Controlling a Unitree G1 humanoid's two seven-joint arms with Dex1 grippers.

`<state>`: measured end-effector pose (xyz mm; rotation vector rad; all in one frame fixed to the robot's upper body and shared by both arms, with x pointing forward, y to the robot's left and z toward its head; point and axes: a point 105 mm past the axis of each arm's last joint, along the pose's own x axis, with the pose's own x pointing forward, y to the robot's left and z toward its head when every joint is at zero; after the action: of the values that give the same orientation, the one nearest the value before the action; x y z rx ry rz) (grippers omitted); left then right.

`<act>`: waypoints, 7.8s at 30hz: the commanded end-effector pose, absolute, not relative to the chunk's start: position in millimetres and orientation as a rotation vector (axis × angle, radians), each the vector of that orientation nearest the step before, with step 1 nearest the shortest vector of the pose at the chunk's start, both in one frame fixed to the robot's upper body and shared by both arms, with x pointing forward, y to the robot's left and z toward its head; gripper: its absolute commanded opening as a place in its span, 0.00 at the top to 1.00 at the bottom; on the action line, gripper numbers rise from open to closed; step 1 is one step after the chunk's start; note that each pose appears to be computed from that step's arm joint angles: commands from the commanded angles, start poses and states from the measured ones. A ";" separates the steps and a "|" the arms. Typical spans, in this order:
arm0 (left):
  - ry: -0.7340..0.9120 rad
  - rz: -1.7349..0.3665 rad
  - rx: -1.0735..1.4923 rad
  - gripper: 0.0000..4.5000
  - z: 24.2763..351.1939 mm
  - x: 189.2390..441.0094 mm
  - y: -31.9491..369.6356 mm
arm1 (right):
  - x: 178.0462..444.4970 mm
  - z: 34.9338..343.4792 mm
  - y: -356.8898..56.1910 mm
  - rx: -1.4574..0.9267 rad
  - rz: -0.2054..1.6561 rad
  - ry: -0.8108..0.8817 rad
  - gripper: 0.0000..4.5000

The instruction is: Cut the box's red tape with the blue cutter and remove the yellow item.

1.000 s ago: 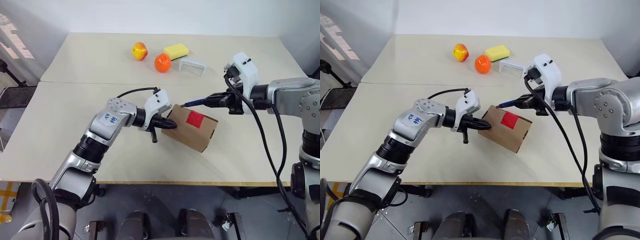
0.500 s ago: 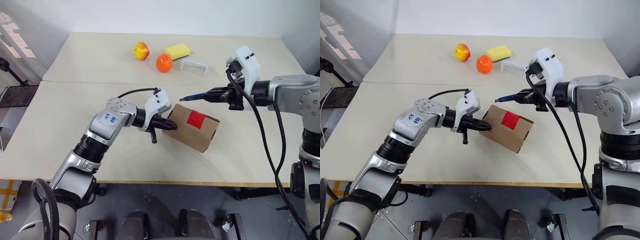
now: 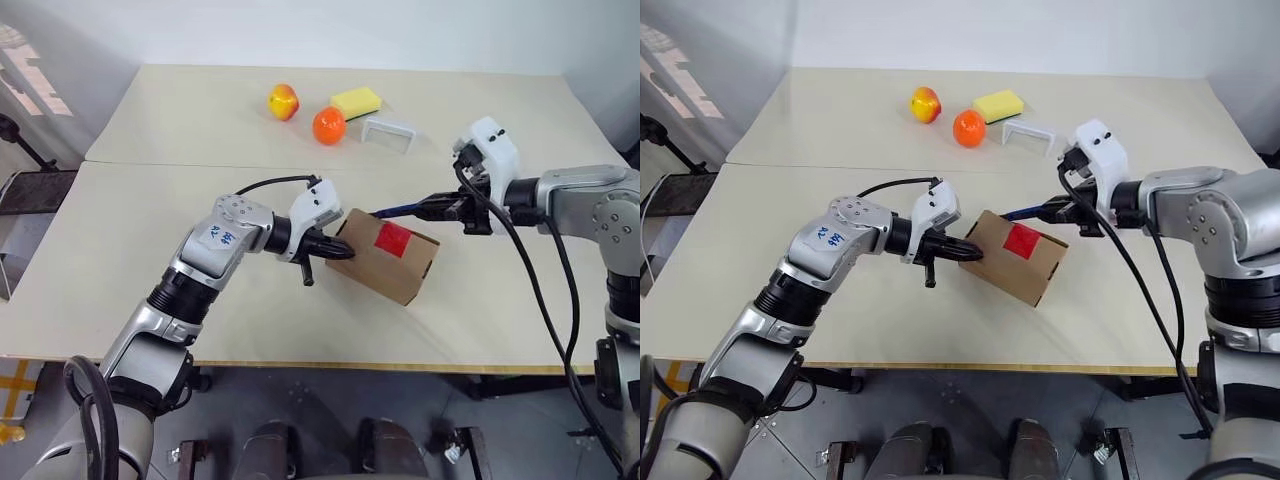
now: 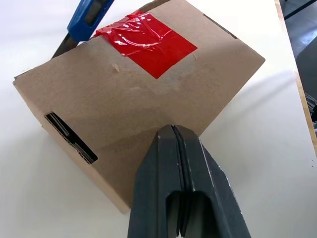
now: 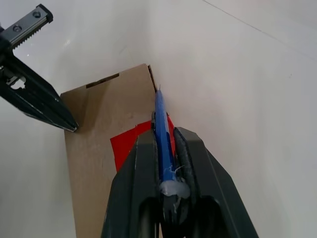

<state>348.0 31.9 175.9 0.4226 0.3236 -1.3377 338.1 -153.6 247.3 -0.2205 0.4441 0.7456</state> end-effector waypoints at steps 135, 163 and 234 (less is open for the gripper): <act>0.384 -1.200 0.571 1.00 134.7 370.8 -7.9 | 291.9 270.6 -189.3 -0.302 0.632 0.648 0.96; 0.433 -1.220 0.581 1.00 150.2 354.9 18.3 | 277.4 290.1 -193.2 -0.286 0.591 0.595 0.96; 0.422 -1.175 0.589 1.00 137.6 356.5 -21.0 | 256.9 215.8 -155.5 -0.204 0.714 0.873 0.96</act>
<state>356.5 -22.7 168.3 0.5620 0.3109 -1.1969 266.2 -175.4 230.0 -0.2512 0.8103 0.5900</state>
